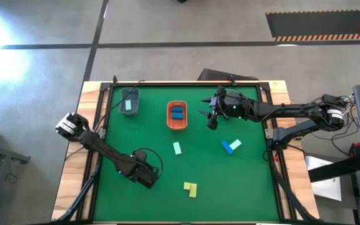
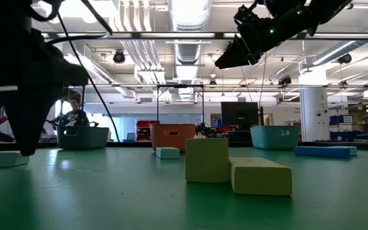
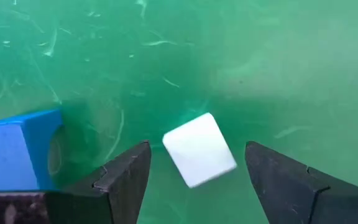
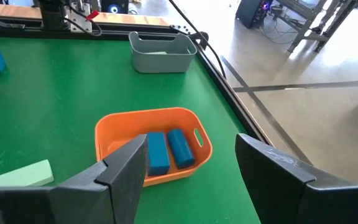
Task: Sort & place blocks by color
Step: Put the light blue wooden block into the gray bin
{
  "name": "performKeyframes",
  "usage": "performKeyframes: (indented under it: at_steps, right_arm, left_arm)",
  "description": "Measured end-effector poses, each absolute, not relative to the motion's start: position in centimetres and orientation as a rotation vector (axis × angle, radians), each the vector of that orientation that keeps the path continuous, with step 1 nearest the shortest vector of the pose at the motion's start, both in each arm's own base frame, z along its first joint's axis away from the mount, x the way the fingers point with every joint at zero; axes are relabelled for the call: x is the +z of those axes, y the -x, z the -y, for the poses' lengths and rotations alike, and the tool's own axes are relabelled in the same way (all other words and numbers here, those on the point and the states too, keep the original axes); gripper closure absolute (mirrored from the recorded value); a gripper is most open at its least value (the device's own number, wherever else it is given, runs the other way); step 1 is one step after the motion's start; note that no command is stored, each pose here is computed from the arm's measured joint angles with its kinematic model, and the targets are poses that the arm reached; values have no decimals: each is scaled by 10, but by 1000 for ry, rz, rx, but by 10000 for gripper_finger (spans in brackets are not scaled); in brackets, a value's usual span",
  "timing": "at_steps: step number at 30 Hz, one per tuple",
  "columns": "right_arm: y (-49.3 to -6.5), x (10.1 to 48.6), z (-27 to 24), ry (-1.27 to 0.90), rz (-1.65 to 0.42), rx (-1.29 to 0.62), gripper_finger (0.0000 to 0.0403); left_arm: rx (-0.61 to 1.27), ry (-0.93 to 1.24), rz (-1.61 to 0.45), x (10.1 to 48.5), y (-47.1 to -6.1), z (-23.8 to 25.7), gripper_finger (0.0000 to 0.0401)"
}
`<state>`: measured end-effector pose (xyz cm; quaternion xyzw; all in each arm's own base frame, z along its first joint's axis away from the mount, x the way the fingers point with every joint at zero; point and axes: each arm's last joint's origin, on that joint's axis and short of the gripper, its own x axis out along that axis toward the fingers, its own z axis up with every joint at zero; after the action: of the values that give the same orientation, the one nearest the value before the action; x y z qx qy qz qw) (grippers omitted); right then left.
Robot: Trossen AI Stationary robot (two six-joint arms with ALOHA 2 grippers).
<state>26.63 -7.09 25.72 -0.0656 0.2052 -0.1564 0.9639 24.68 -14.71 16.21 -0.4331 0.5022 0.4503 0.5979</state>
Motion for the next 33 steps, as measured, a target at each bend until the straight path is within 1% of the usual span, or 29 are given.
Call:
performKeyframes:
  at_steps: [5, 8, 11, 17, 19, 27, 33]
  right_arm:
    - [-266, 256, 71, 123, -430, -317, 170]
    - [-266, 255, 71, 121, -433, -317, 170]
    - [-266, 255, 71, 121, -433, -316, 170]
    - [-266, 256, 71, 122, -432, -317, 170]
    - [-266, 256, 71, 122, -432, -317, 170]
    - [-266, 256, 71, 123, -430, -317, 170]
    - [-266, 256, 71, 103, -426, -321, 170]
  left_arm:
    - [1061, 990, -1164, 155, -244, 145, 155]
    - [1064, 982, -1155, 156, -244, 145, 167]
    - [1053, 994, -1146, 155, -245, 145, 196]
    - [1052, 992, -1141, 155, -246, 145, 274]
    - [1050, 991, -1135, 156, -246, 146, 290]
    - [977, 925, -1085, 166, -253, 148, 287]
    - [937, 849, -933, 181, -259, 145, 279]
